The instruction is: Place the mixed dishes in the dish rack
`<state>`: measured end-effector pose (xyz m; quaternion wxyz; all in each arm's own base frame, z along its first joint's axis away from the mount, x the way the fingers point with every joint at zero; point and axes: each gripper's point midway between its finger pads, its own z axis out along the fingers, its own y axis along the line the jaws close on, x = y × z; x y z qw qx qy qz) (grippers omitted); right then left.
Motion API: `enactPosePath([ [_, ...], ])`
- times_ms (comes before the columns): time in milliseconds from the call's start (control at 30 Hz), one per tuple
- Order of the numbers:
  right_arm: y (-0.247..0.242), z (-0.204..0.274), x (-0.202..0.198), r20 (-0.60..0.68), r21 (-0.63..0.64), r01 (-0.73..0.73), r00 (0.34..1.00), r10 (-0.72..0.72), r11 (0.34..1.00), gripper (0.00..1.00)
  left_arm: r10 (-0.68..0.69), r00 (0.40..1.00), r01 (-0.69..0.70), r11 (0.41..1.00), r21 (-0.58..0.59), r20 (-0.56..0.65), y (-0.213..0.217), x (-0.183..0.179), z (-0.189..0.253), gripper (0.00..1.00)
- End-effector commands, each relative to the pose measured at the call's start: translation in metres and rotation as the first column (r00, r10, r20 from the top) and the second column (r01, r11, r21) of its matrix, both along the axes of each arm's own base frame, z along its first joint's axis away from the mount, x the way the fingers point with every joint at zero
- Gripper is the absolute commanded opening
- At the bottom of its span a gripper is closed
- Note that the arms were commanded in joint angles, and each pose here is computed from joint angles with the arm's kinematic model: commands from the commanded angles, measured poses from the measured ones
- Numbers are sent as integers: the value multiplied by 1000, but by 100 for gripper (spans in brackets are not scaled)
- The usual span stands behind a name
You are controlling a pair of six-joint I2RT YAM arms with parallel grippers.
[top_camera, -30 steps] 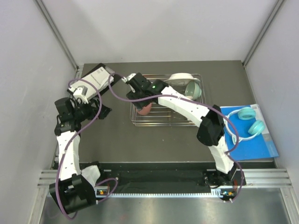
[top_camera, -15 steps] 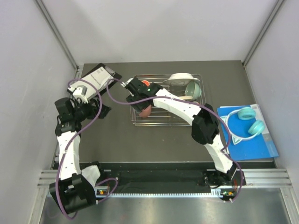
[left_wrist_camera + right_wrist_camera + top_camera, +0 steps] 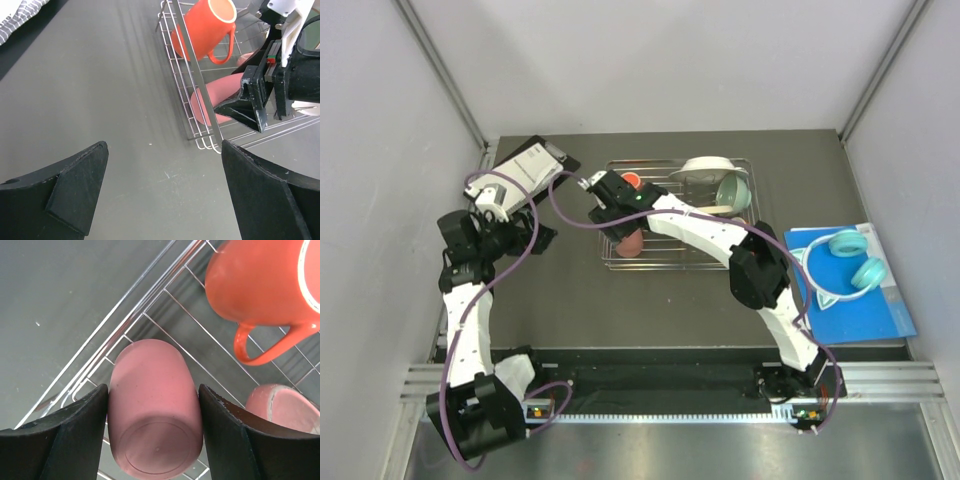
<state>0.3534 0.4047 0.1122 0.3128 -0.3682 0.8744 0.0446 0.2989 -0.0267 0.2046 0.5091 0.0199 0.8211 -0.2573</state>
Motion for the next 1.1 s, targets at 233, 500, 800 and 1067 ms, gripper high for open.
enactPosePath([
  [233, -6, 0, 2, 22, 11, 17, 1000, -17, 1000, 100, 15, 997, -16, 1000, 23, 74, 4, 3, 15, 99],
  [500, -16, 58, 2, 106, 78, 27, 994, -35, 997, 100, 5, 996, -6, 1000, 16, 85, 1, 1, 19, 99],
  [800, -30, 173, -1, 274, 178, 25, 959, -74, 984, 100, 3, 996, -4, 1000, 14, 89, 0, 0, 20, 99],
  [1067, -95, 237, -38, 336, 324, 95, 919, -208, 941, 100, -6, 994, 2, 999, 37, 110, 0, -3, 25, 99],
])
